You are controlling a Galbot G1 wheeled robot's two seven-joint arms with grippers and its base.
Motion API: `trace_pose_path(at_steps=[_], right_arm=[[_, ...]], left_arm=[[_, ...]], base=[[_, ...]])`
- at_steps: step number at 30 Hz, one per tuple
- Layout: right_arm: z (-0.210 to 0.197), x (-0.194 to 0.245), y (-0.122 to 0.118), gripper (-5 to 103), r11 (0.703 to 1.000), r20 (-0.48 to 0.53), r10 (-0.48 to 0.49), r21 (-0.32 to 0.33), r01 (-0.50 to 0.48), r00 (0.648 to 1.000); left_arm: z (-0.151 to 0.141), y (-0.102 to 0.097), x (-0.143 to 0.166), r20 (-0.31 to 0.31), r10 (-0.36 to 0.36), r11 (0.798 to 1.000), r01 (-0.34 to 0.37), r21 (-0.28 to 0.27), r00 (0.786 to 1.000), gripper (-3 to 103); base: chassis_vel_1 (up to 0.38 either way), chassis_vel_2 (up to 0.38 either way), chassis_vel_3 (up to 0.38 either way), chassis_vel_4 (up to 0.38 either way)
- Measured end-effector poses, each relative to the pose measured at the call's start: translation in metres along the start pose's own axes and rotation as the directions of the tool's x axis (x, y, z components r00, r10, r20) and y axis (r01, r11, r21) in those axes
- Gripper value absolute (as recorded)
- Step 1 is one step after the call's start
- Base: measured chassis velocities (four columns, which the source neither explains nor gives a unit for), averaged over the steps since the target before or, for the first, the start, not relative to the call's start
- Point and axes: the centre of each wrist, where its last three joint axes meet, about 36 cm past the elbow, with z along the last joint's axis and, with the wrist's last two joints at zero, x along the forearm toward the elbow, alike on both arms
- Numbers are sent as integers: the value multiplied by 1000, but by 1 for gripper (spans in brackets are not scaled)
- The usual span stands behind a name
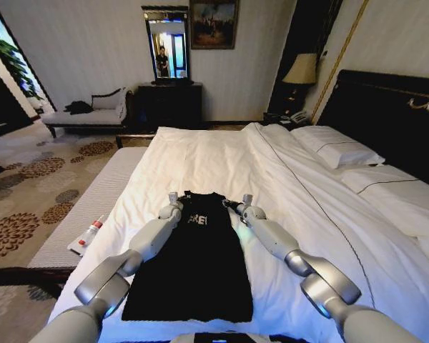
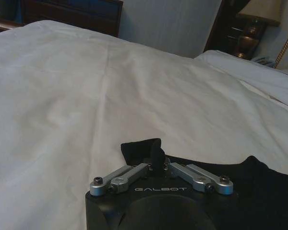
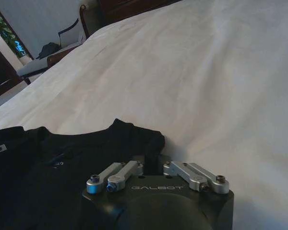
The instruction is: Fold the clothes on the bed.
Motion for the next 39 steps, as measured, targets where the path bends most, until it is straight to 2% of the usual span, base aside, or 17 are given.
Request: trace_pose_path(at_steps=[1, 4, 12, 16, 19, 20, 22, 25, 26, 30, 31, 33, 36, 37, 39], right_arm=[[0, 0, 0, 18, 1000, 0, 0, 0, 0, 1000], [-1, 0, 1, 3, 1000, 4, -4, 2, 4, 1000], [-2, 2, 6, 0, 1000, 19, -1, -9, 1, 1000], [-11, 13, 7, 0, 1000, 42, -1, -1, 1, 999], [-35, 41, 3, 0, 1000, 96, -2, 16, 1, 995], [-35, 41, 3, 0, 1000, 96, -2, 16, 1, 995], [-63, 66, 0, 0, 999, 149, 0, 42, -7, 989], [-96, 101, 10, 0, 996, 216, -21, 85, 3, 976], [-96, 101, 10, 0, 996, 216, -21, 85, 3, 976], [-121, 130, 34, 0, 991, 272, -51, 134, 15, 961], [-121, 130, 34, 0, 991, 272, -51, 134, 15, 961], [-137, 143, 47, 0, 989, 303, -61, 148, 16, 951], [-169, 161, 65, 0, 986, 356, -77, 169, 17, 931], [-169, 161, 65, 0, 986, 356, -77, 169, 17, 931], [-193, 169, 76, 0, 983, 384, -91, 181, 21, 919]], left_arm=[[0, 0, 0, 0, 0, 1000, 0, 0, 1000, 0], [-1, 1, 1, 4, -4, 1000, 4, 2, 1000, 0], [-5, 3, 4, 22, -16, 1000, 16, 5, 1000, 0], [-12, 11, 14, 48, -29, 1000, 29, 7, 998, 0], [-34, 27, 33, 102, -43, 999, 42, 10, 994, 0], [-34, 27, 33, 102, -43, 999, 42, 10, 994, 0], [-51, 35, 47, 137, -56, 998, 55, 5, 989, 0], [-74, 30, 64, 188, -58, 998, 58, 6, 980, 0], [-74, 30, 64, 188, -58, 998, 58, 6, 980, 0], [-103, 17, 81, 271, -62, 998, 54, 35, 961, 0], [-103, 17, 81, 271, -62, 998, 54, 35, 961, 0], [-121, 15, 88, 319, -59, 998, 51, 34, 946, 0], [-158, 14, 99, 412, -42, 999, 34, 25, 910, 0], [-158, 14, 99, 412, -42, 999, 34, 25, 910, 0], [-182, 14, 106, 446, -25, 1000, 22, 11, 894, 0]], base=[[0, 0, 0, 0], [0, 0, 0, 0], [0, 0, 0, 0], [0, 0, 0, 0], [0, 0, 0, 0], [0, 0, 0, 0], [0, 0, 0, 0], [0, 0, 0, 0], [0, 0, 0, 0], [0, 0, 0, 0], [0, 0, 0, 0], [0, 0, 0, 0], [0, 0, 0, 0], [0, 0, 0, 0], [0, 0, 0, 0]])
